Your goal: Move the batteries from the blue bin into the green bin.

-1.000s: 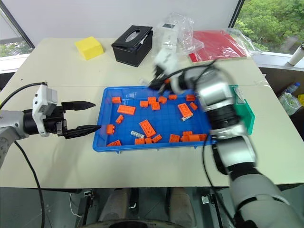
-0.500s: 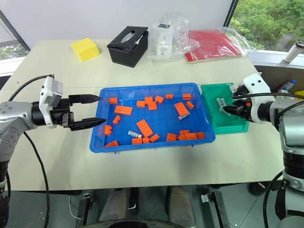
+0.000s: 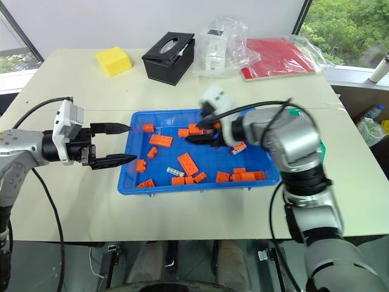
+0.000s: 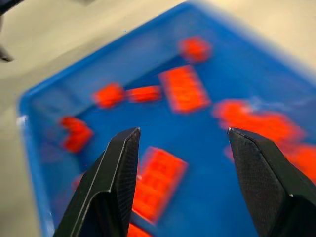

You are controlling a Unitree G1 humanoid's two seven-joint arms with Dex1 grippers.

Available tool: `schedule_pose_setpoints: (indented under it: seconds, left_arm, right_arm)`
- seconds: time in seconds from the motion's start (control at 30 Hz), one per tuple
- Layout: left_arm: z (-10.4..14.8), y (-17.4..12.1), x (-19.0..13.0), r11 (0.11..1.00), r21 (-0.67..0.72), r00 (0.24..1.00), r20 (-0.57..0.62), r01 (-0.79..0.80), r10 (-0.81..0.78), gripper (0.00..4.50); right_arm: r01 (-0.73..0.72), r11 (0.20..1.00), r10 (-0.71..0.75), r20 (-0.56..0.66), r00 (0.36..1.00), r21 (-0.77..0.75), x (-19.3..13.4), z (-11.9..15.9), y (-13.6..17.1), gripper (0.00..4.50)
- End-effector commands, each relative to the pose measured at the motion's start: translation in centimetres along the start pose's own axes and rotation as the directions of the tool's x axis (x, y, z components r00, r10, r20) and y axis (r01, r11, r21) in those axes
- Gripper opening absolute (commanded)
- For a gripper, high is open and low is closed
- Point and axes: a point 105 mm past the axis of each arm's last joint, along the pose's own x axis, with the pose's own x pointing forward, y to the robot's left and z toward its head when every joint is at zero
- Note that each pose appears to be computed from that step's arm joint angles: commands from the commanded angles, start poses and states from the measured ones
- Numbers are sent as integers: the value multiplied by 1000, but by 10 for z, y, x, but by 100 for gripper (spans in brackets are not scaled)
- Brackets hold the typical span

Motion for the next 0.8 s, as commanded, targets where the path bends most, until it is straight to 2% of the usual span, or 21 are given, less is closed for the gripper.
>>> schedule_pose_setpoints:
  seconds: [0.03,0.3,0.63,0.73,0.8]
  left_arm:
    - [11,-10,-6,998,51,1000,-5,31,-31,450]
    - [13,-25,-4,992,60,993,-24,115,-114,450]
    - [19,-24,-1,990,76,993,-9,115,-115,450]
    - [22,-23,-1,990,82,993,-4,115,-115,450]
    - [24,-21,-1,990,86,993,0,114,-114,450]
  right_arm:
    - [-38,999,38,-41,998,-8,21,-3,13,289]
    - [-107,993,100,-145,984,-45,50,-22,27,289]
    - [-95,993,76,-230,970,-72,68,-49,16,289]
    - [-82,992,54,-252,966,-100,69,-57,9,218]
    - [-79,991,48,-260,964,-110,67,-61,5,120]
